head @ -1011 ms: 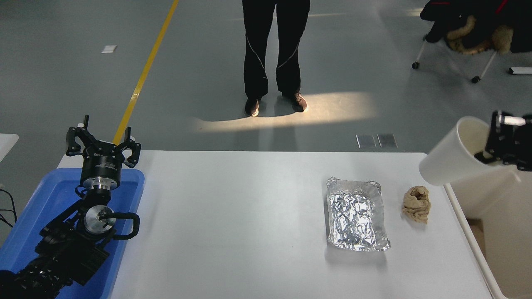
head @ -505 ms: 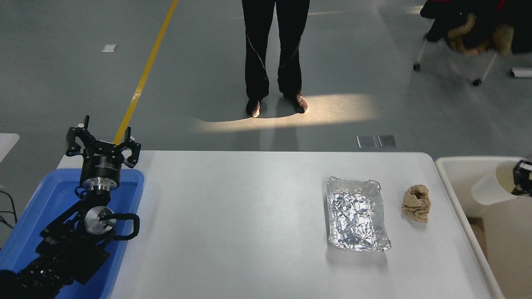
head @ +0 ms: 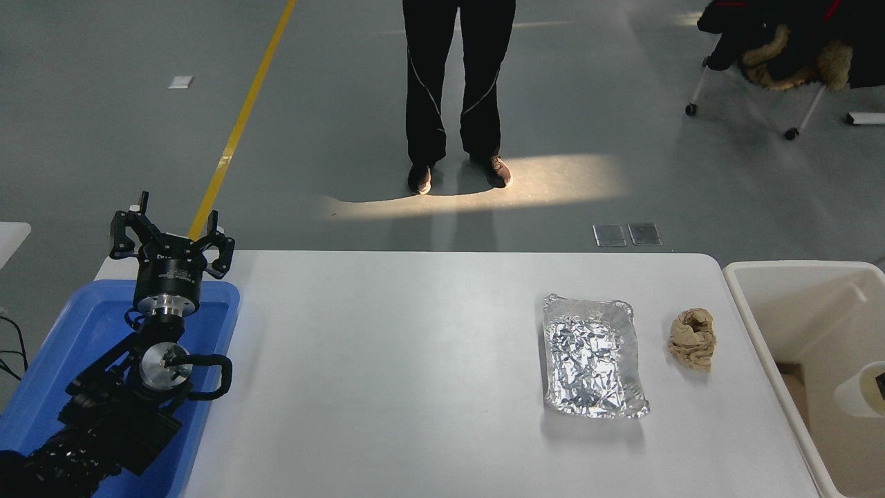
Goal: Pick up paper cup place in dustbin
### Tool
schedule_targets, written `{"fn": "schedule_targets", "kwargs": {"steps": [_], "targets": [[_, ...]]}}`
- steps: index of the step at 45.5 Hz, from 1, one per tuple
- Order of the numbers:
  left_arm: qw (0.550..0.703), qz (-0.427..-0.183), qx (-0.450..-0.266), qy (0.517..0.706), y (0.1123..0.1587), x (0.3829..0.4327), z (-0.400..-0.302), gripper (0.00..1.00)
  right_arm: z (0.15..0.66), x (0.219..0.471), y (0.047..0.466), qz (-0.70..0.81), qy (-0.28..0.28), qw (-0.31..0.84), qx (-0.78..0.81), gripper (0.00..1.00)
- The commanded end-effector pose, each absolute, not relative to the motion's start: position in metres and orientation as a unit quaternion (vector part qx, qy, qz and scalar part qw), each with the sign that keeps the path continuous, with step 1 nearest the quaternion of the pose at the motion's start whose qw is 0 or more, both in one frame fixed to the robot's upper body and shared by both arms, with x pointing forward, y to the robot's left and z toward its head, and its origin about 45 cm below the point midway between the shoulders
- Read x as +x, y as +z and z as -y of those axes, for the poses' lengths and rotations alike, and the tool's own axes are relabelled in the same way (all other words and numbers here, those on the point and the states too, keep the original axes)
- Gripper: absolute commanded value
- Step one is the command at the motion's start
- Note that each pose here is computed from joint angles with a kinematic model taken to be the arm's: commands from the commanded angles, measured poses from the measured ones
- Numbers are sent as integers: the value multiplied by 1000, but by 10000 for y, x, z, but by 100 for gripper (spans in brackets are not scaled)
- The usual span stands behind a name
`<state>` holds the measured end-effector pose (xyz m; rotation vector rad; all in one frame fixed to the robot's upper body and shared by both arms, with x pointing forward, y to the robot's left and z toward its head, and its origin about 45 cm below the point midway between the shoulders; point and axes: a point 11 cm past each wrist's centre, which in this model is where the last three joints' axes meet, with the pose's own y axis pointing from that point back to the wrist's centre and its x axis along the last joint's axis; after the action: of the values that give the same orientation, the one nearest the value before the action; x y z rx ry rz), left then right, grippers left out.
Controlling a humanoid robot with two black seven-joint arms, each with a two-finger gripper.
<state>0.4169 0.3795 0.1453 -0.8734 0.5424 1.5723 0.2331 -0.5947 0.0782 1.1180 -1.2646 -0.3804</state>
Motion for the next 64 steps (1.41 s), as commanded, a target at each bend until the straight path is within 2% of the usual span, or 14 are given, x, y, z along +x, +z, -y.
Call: {"fn": "schedule_targets", "kwargs": {"steps": [1, 2, 3, 4, 6, 7, 17, 22, 27, 32, 38, 45, 55, 64], "targets": [[591, -233, -376, 675, 1455, 4170, -3793, 99, 5950, 2170, 512, 582, -172, 644, 466, 0], [590, -233, -375, 676, 1452, 4168, -3796, 99, 5954, 2162, 511, 582, -172, 645, 464, 0], [590, -233, -375, 676, 1452, 4168, -3796, 99, 5956, 2163, 513, 583, -171, 646, 463, 11], [590, -233, -375, 676, 1452, 4168, -3796, 99, 5964, 2175, 524, 585, -168, 646, 461, 33], [590, -233, -375, 676, 1452, 4168, -3796, 99, 5986, 2185, 543, 589, -160, 648, 455, 92], [591, -233, -376, 675, 1455, 4170, -3793, 99, 5991, 2203, 556, 593, -157, 647, 453, 100], [591, -233, -375, 675, 1455, 4170, -3792, 99, 5891, 2373, 641, 597, -162, 630, 470, 100], [591, -233, -375, 675, 1462, 4175, -3790, 99, 5910, 2383, 932, 604, -193, 604, 483, 100], [593, -233, -374, 674, 1459, 4176, -3785, 99, 5583, 2610, 1271, 589, -208, 573, 530, 100], [594, -233, -374, 674, 1460, 4176, -3783, 99, 5269, 2888, 1716, 545, -167, 590, 571, 100], [593, -233, -374, 674, 1460, 4176, -3784, 99, 4898, 3064, 2272, 493, -123, 619, 599, 100], [593, -233, -374, 674, 1459, 4176, -3785, 99, 4196, 3289, 2968, 429, -61, 631, 644, 100], [591, -234, -375, 675, 1454, 4170, -3791, 99, 3254, 3355, 3820, 327, -6, 611, 721, 100], [590, -233, -375, 676, 1452, 4168, -3796, 99, 2764, 3154, 4262, 236, 1, 602, 763, 100]]}}
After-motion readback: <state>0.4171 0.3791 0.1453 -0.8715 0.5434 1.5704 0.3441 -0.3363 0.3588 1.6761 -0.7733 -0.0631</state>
